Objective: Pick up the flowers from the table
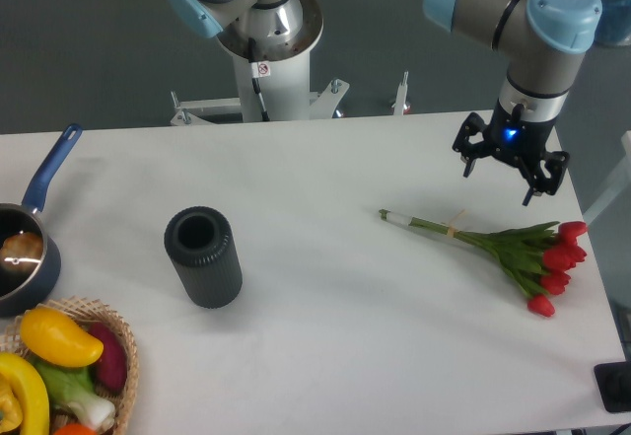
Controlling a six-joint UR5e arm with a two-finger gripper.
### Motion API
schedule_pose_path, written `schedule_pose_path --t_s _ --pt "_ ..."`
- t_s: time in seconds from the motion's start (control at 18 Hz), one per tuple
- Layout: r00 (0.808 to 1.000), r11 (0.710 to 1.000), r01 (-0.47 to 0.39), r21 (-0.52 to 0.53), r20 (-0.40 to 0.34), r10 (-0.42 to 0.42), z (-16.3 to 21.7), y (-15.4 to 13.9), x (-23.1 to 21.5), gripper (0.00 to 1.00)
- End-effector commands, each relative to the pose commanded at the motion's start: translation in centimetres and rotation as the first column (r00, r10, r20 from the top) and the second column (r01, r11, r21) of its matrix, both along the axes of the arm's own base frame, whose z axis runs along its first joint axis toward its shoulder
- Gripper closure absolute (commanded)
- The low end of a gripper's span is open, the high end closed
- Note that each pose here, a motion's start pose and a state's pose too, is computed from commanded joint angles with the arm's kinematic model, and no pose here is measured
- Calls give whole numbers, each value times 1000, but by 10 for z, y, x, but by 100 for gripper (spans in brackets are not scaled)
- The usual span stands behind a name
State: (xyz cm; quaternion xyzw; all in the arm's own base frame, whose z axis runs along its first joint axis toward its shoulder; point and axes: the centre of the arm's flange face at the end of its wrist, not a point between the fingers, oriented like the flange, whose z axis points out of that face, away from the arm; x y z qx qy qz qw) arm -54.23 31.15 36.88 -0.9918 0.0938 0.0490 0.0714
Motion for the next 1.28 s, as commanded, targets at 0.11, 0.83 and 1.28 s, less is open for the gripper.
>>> schedule_pose_path --t_s 0.11,0.83,1.28 --pt "1000 1000 -1 2 1 1 0 0 0 0" --pt "995 996 -87 28 -36 88 -33 -33 -23 0" --pt "991 993 -110 44 -68 112 -55 -41 -59 0"
